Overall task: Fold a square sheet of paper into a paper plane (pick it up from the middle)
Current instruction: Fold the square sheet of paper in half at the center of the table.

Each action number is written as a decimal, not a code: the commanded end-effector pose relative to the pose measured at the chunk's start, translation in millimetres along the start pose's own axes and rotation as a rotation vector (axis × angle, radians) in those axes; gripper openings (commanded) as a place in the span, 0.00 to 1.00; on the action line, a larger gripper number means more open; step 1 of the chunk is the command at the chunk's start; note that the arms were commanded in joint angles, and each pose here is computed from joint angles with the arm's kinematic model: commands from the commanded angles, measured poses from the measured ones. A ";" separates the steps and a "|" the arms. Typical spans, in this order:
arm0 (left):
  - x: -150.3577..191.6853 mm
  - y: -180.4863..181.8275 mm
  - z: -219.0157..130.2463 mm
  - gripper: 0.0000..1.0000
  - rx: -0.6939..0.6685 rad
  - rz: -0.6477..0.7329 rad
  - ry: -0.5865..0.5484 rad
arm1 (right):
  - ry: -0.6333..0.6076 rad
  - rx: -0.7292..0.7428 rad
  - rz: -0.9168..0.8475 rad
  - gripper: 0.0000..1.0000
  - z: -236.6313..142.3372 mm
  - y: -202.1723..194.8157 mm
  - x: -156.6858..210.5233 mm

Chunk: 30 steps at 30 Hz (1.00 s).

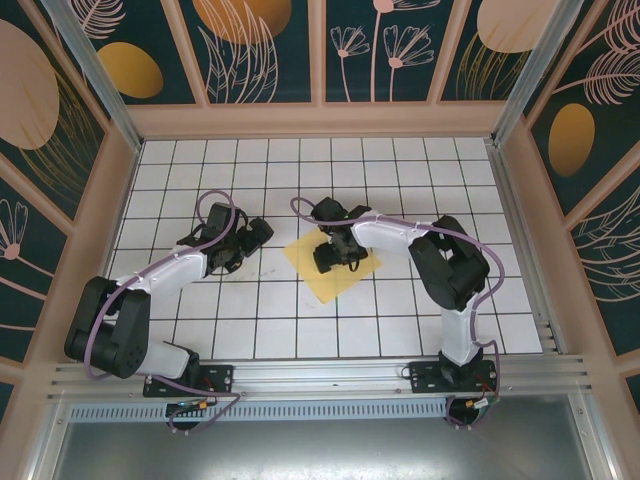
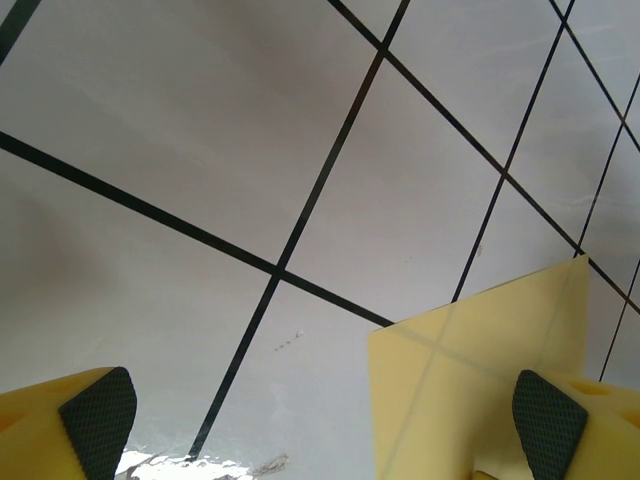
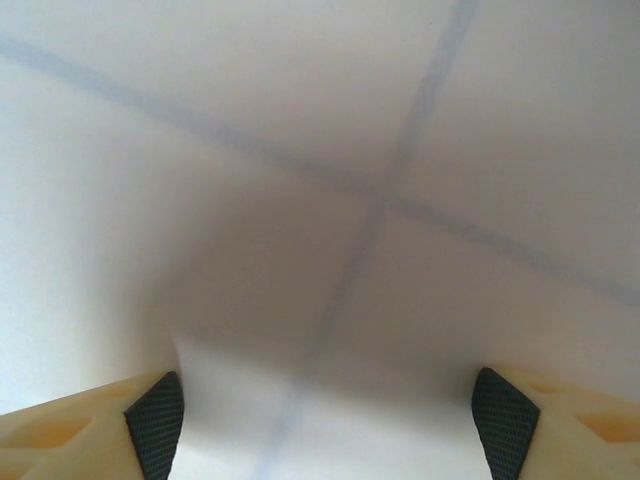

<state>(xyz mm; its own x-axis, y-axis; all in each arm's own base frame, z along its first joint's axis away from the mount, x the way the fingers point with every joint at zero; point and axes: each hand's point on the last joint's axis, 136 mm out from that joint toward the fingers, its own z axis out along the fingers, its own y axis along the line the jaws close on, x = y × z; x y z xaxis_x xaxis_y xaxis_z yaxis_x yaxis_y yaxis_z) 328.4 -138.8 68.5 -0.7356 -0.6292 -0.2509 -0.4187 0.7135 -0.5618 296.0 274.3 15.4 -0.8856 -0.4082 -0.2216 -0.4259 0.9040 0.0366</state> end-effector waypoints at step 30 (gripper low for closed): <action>33.7 -76.0 -7.4 0.97 0.402 0.058 0.127 | -0.264 -1.032 0.443 0.21 -105.1 8.0 -52.0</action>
<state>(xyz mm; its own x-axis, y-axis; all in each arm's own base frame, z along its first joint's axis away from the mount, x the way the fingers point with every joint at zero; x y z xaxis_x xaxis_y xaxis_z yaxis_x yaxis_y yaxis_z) 328.8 -192.5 92.2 -0.8050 -0.5575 -0.2031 -0.2328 0.6116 -0.7562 324.8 281.7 107.5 -0.9719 0.0754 -0.2228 -0.1502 0.5298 0.8347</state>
